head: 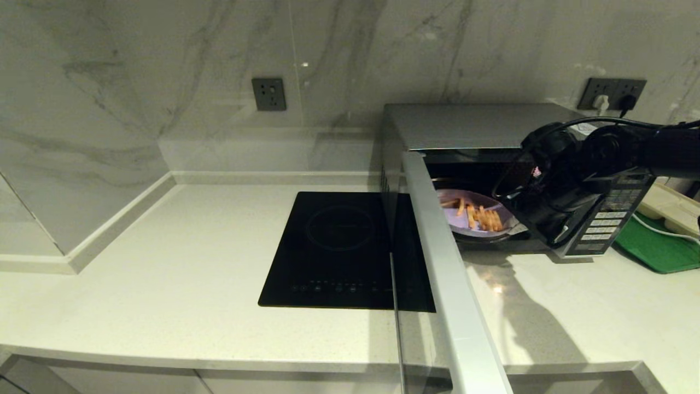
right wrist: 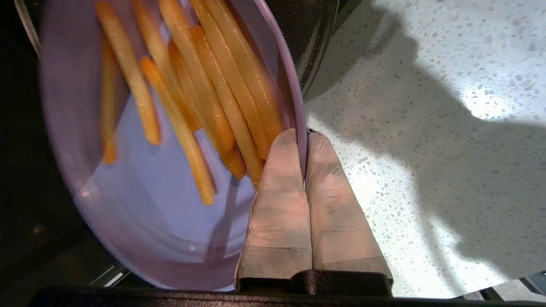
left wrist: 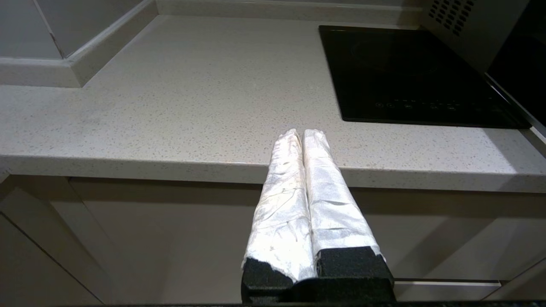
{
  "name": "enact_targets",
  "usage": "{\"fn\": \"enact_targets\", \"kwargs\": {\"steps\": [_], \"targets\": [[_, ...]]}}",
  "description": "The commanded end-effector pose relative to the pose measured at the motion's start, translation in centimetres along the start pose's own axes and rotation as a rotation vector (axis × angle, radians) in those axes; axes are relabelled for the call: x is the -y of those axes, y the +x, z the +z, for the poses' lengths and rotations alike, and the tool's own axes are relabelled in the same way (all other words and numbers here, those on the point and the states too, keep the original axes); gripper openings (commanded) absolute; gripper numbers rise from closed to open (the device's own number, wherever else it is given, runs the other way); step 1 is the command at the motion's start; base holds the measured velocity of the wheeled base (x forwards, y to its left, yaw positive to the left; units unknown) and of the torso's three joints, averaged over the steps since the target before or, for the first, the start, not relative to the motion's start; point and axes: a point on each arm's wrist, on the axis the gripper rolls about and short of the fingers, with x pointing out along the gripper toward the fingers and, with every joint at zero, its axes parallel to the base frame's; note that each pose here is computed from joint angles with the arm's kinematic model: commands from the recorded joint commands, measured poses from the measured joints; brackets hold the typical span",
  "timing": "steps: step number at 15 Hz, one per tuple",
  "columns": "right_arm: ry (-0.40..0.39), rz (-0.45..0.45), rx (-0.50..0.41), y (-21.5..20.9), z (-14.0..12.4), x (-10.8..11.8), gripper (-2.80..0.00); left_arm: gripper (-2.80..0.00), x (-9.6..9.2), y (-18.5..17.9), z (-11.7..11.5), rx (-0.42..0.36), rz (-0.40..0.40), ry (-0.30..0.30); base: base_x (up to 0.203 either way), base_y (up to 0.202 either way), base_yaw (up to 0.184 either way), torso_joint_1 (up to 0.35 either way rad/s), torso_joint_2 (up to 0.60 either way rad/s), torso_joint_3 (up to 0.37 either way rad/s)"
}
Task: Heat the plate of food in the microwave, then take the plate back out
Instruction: Take the plate out of the microwave
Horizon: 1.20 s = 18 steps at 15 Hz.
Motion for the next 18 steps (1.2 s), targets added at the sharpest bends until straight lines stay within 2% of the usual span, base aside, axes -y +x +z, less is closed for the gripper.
{"fn": "enact_targets", "kwargs": {"steps": [1, 11, 18], "targets": [[0.005, 0.001, 0.001, -0.5, 0.0, 0.1, -2.8, -2.8, 0.0, 0.0, 0.0, 0.0, 0.0, -0.001, 0.0, 0.0, 0.0, 0.0, 0.0, 0.0], [0.007, -0.023, -0.011, -1.5, -0.6, 1.2, -2.8, -2.8, 0.0, 0.0, 0.0, 0.0, 0.0, -0.001, 0.0, 0.0, 0.0, 0.0, 0.0, 0.0], [-0.008, -0.013, -0.015, -5.0, -1.9, 3.9, -2.8, -2.8, 0.0, 0.0, 0.0, 0.0, 0.0, -0.001, 0.0, 0.0, 0.0, 0.0, 0.0, 0.0]]}}
